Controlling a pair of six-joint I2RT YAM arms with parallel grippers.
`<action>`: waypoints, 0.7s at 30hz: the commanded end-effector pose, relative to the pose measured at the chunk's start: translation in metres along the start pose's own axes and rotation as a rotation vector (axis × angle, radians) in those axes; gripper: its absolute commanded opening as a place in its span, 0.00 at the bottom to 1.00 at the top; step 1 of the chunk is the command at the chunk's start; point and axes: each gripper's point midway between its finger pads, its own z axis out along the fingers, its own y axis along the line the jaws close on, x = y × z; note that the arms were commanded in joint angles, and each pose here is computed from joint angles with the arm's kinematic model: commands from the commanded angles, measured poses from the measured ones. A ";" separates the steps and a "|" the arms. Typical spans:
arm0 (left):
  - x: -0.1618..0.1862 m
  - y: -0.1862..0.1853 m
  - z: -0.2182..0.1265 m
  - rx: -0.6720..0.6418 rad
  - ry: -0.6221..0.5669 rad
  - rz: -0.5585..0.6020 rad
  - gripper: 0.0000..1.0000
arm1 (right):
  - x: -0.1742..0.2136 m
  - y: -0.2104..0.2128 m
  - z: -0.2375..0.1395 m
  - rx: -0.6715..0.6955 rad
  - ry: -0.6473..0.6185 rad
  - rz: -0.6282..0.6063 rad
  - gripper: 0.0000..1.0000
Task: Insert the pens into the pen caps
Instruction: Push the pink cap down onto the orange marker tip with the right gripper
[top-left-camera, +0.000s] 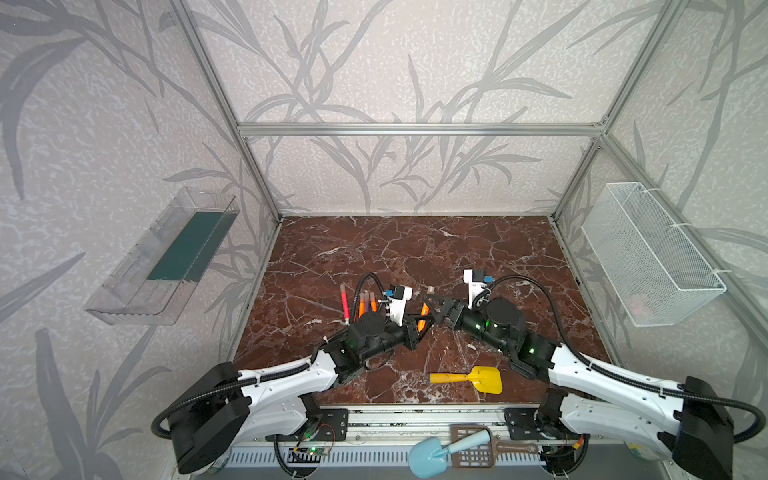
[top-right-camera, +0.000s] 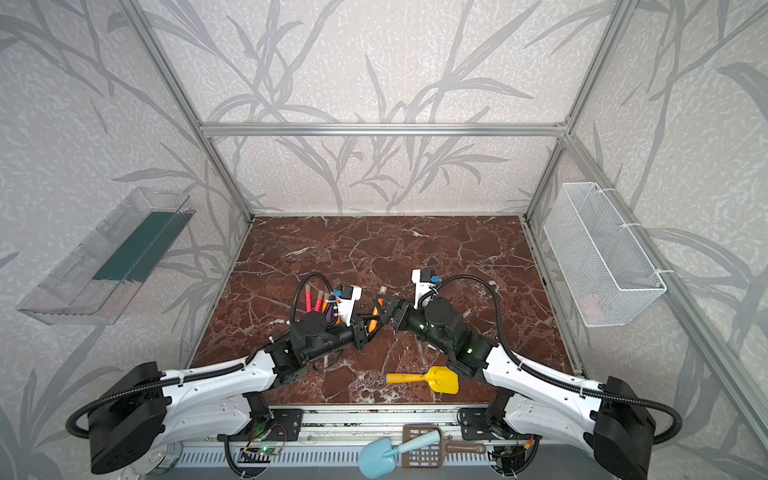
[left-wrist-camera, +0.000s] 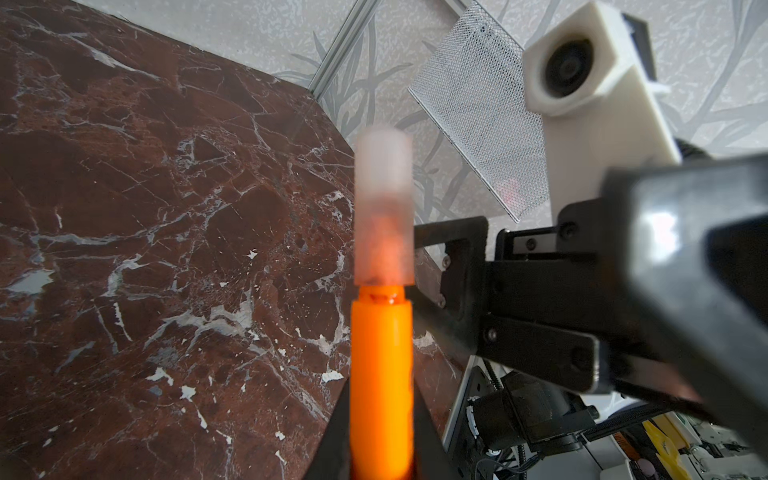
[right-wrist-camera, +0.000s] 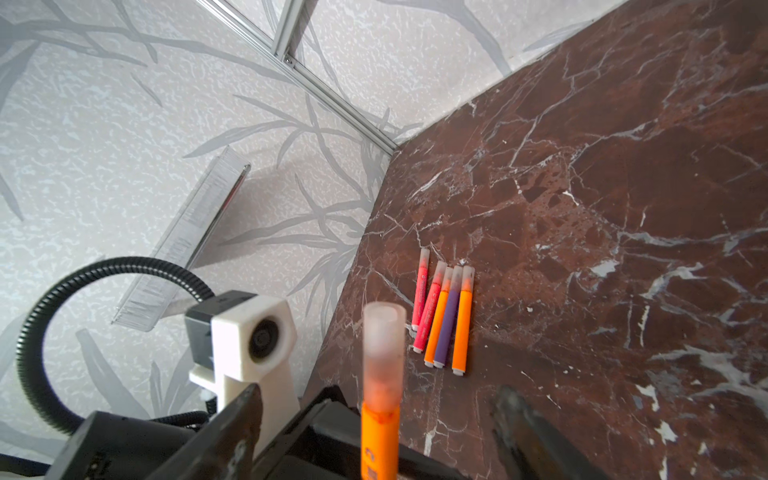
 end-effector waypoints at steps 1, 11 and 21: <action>0.000 -0.001 0.001 0.017 -0.008 0.013 0.00 | -0.024 0.009 0.001 0.034 -0.068 -0.036 0.85; 0.004 0.000 0.004 0.022 0.012 0.021 0.00 | -0.032 -0.010 0.036 0.108 -0.040 -0.004 0.68; 0.006 0.003 0.005 0.009 0.016 0.026 0.00 | -0.023 -0.010 0.043 0.095 0.001 0.003 0.35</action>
